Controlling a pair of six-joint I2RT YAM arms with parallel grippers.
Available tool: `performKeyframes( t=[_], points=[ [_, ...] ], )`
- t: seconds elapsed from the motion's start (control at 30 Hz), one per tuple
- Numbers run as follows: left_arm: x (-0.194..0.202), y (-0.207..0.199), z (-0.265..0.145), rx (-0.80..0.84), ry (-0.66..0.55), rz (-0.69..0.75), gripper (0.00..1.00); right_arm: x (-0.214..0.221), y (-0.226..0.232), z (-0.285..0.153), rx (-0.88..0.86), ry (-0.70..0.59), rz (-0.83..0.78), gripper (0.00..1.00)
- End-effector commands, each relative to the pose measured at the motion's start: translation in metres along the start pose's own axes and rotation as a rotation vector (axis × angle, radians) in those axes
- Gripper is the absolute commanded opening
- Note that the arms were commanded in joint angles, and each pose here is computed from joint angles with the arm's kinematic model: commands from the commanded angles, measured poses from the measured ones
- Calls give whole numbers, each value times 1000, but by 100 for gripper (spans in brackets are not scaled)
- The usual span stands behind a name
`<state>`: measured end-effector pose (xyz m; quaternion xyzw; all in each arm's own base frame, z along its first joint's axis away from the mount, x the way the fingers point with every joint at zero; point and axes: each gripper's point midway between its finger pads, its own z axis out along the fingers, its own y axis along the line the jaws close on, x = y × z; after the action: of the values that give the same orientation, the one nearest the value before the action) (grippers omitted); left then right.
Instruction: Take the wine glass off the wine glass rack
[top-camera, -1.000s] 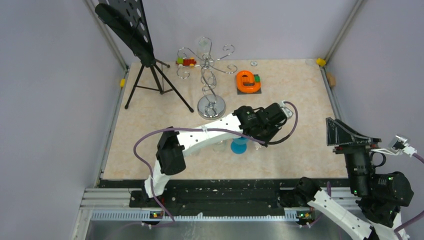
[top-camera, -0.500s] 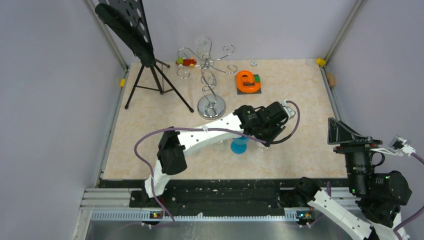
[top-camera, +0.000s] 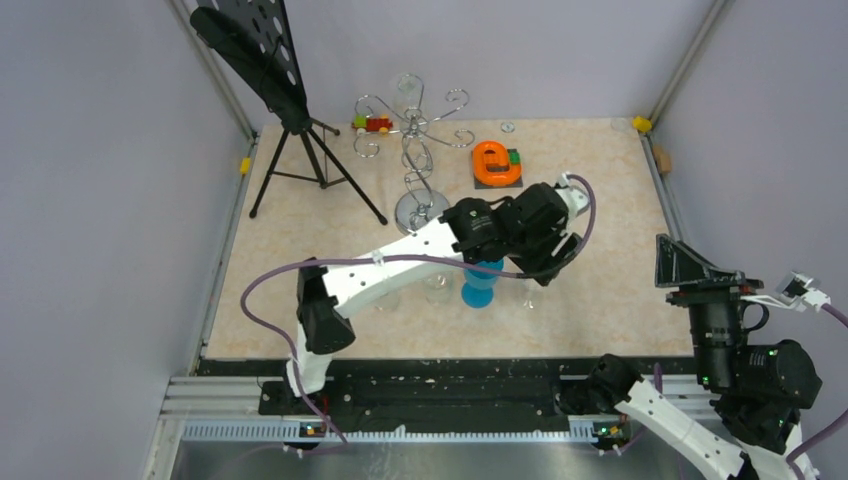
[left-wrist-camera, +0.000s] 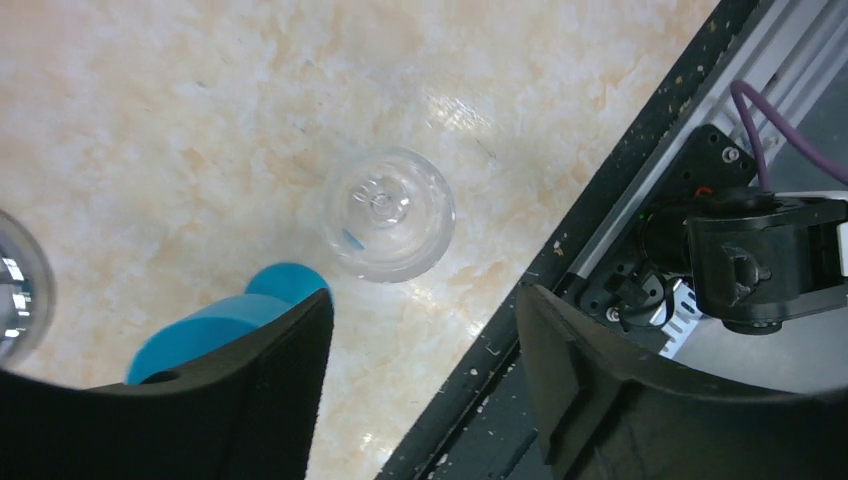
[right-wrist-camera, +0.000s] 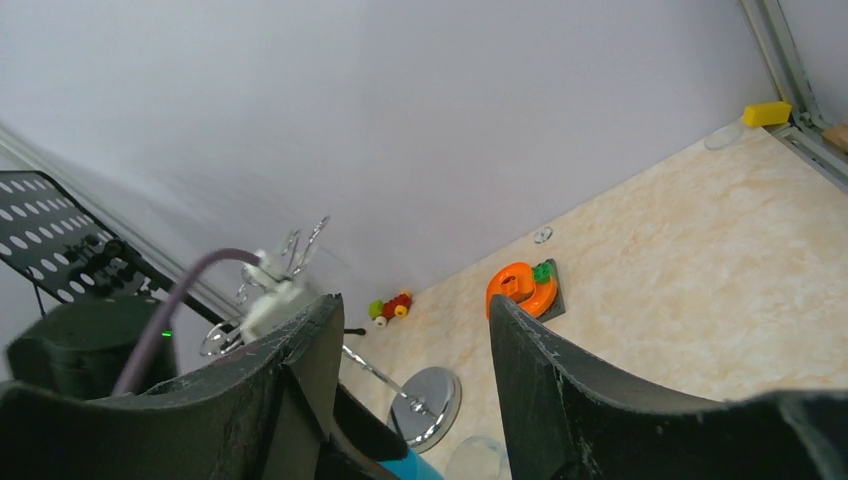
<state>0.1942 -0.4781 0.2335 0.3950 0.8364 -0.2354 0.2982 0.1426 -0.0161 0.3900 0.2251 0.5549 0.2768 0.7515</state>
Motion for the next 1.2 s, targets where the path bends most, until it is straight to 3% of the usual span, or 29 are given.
performKeyframes(
  t=[0.0, 0.2, 0.5, 0.63, 0.77, 0.97, 1.17],
  points=[
    [-55, 18, -81, -66, -247, -14, 77, 6, 9, 10, 6, 19, -12, 56],
    [-61, 68, -136, -180, -409, -100, 81, 29, 31, 33, -10, 53, -58, 57],
    [-2, 174, -199, -383, -562, -349, 81, 96, 124, 97, -163, 224, -156, 61],
    [20, 201, -234, -452, -642, -410, 81, 127, 175, 135, -235, 342, -199, 61],
    [46, 224, -259, -592, -627, -424, 82, 152, 220, 180, -329, 479, -100, 47],
    [79, 255, -283, -777, -585, -476, 84, 172, 266, 240, -360, 522, -27, 45],
    [96, 273, -285, -789, -571, -547, 84, 213, 277, 296, -354, 628, 81, 38]
  ],
)
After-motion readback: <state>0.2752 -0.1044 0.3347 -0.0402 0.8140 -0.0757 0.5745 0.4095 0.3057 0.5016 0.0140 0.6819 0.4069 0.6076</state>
